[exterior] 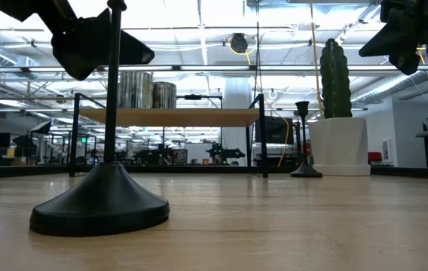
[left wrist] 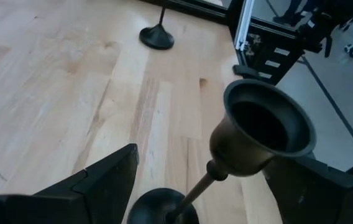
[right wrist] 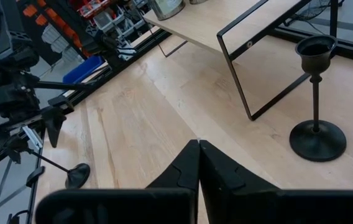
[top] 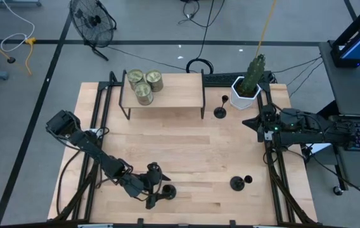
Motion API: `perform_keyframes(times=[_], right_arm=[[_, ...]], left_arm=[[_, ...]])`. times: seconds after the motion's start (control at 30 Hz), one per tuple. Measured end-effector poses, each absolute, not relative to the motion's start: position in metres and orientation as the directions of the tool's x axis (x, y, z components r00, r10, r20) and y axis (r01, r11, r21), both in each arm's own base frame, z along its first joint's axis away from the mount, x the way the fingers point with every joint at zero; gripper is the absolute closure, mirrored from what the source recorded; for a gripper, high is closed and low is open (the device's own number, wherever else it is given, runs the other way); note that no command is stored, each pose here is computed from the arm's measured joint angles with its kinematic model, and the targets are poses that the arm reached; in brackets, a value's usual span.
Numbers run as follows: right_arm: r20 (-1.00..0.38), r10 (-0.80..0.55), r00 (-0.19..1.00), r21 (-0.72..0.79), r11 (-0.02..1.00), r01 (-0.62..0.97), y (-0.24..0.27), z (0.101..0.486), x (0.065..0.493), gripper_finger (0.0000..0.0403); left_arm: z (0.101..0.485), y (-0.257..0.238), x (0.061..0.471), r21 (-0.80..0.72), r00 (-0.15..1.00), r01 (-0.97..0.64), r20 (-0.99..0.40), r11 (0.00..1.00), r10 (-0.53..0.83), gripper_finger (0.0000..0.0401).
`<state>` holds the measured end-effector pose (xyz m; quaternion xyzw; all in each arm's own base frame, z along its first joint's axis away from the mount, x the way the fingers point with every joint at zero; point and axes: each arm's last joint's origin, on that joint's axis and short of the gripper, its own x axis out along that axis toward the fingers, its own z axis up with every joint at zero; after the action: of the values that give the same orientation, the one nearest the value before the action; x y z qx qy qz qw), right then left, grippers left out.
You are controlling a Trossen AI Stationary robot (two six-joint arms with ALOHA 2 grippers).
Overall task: Pick & Place candle stick holders
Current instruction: Put the bottom left black candle holder on the shelf
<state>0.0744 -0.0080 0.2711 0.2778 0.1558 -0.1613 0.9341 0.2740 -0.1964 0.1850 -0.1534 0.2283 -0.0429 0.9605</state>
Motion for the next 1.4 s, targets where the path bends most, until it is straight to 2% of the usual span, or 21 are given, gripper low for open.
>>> perform_keyframes(times=[0.3, 0.77, 1.1, 1.2, 1.4], right_arm=[[-0.381, -0.215, 0.899, 0.468, 0.794, 0.388, -0.008, 0.2711, 0.0744, 0.0403], [-0.381, -0.215, 0.899, 0.47, 0.793, 0.388, -0.008, 0.2711, 0.0744, 0.0403], [-0.381, -0.215, 0.899, 0.47, 0.793, 0.388, -0.008, 0.2711, 0.0744, 0.0403], [-0.381, -0.215, 0.899, 0.47, 0.792, 0.389, -0.0081, 0.2711, 0.0744, 0.0403], [-0.381, -0.215, 0.899, 0.47, 0.792, 0.389, -0.0081, 0.2711, 0.0744, 0.0403]], left_arm=[[0.1881, -0.1963, 0.276, -0.376, 0.905, -0.003, -0.396, 0.927, -0.157, 0.0061], [0.188, -0.1967, 0.2759, -0.356, 0.901, 0.019, -0.398, 0.934, -0.17, 0.0061], [0.1881, -0.1936, 0.2779, -0.275, 0.907, 0.035, -0.395, 0.961, -0.146, 0.0064], [0.1881, -0.1918, 0.2791, -0.275, 0.908, 0.029, -0.395, 0.961, -0.14, 0.0083], [0.1883, -0.1913, 0.2796, -0.288, 0.909, 0.022, -0.394, 0.957, -0.139, 0.0152]])
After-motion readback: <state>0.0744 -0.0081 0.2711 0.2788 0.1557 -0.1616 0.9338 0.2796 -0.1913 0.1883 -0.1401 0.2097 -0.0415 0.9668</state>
